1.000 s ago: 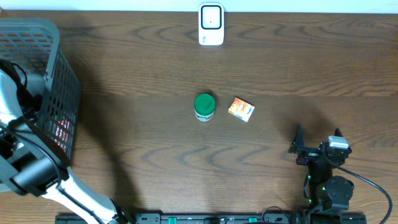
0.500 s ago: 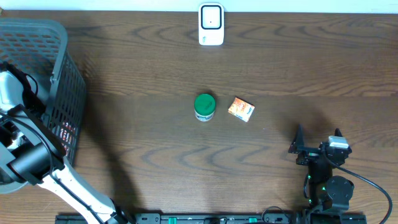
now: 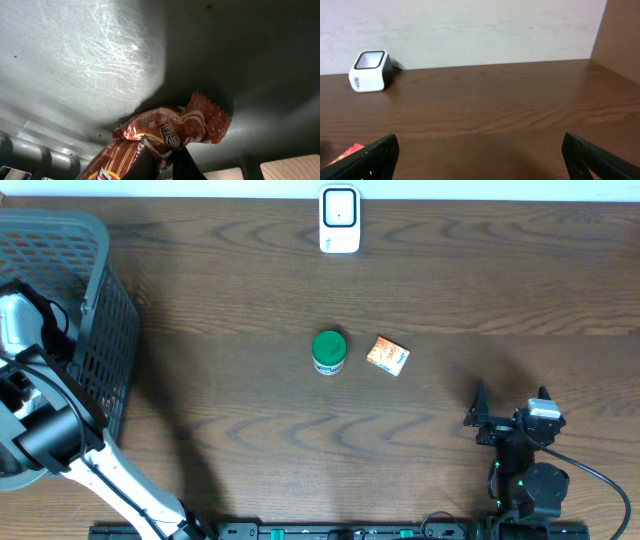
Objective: Scan the item barcode
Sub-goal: 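Reach into the basket and grasp the red chocolate bar with left gripper, then carry the red bar past the scanner and drop it near the right arm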
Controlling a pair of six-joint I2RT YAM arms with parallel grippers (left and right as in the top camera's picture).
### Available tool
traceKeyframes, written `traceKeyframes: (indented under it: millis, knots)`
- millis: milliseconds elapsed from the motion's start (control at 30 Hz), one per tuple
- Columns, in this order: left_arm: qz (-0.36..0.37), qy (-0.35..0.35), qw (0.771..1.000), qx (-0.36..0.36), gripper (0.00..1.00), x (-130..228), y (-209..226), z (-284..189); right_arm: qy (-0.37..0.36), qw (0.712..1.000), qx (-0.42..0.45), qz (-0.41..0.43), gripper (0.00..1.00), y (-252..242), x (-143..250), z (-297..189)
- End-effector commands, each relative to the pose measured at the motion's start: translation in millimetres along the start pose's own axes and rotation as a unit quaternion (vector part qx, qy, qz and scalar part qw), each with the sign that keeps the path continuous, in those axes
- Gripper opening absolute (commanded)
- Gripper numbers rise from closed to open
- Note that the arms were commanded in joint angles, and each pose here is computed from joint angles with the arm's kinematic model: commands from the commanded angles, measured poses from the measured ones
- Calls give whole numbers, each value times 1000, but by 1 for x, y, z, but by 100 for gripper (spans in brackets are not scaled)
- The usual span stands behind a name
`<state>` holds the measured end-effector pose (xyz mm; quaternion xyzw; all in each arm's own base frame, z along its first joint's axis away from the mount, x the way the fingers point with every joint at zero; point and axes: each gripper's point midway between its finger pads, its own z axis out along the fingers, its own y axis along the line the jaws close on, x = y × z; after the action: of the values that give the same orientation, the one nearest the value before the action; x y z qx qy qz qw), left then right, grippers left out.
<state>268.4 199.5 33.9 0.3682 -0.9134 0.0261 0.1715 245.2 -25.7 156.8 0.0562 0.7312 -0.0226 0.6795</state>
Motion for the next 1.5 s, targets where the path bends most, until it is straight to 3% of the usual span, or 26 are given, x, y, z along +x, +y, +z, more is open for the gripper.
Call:
traceKeyframes:
  millis: [0,167,367,400,500,667,767,933,1033,1133,1367,1467]
  knots:
    - [-8,18,1000,-18,7,-5,9,15,-1,1000,2,5,99,-1,0,0]
    - [-19,-35,999,-8,7,-16,15,-49,-1,1000,2,5,99,-1,0,0]
    - [-30,-199,979,19,7,-18,20,-173,-1,1000,2,5,99,-1,0,0]
    - [-53,-268,961,51,7,-9,17,-219,-1,1000,2,5,99,-1,0,0]
    - [-49,-346,923,161,7,15,-9,-279,-1,1000,2,5,99,-1,0,0]
    - [89,-402,832,372,7,96,-79,-365,-1,1000,2,5,99,-1,0,0]
    - [154,-429,795,399,7,146,-103,-391,-1,1000,2,5,99,-1,0,0]
    - [341,-420,746,388,7,244,-169,-385,-1,1000,2,5,99,-1,0,0]
    - [440,-360,741,358,7,290,-205,-349,-1,1000,2,5,99,-1,0,0]
    - [474,-331,768,274,7,297,-225,-308,-1,1000,2,5,99,-1,0,0]
    - [576,-258,773,66,8,287,-244,-213,-1,1000,2,5,99,-1,0,0]
    - [576,-223,786,32,7,272,-251,-179,-1,1000,2,5,99,-1,0,0]
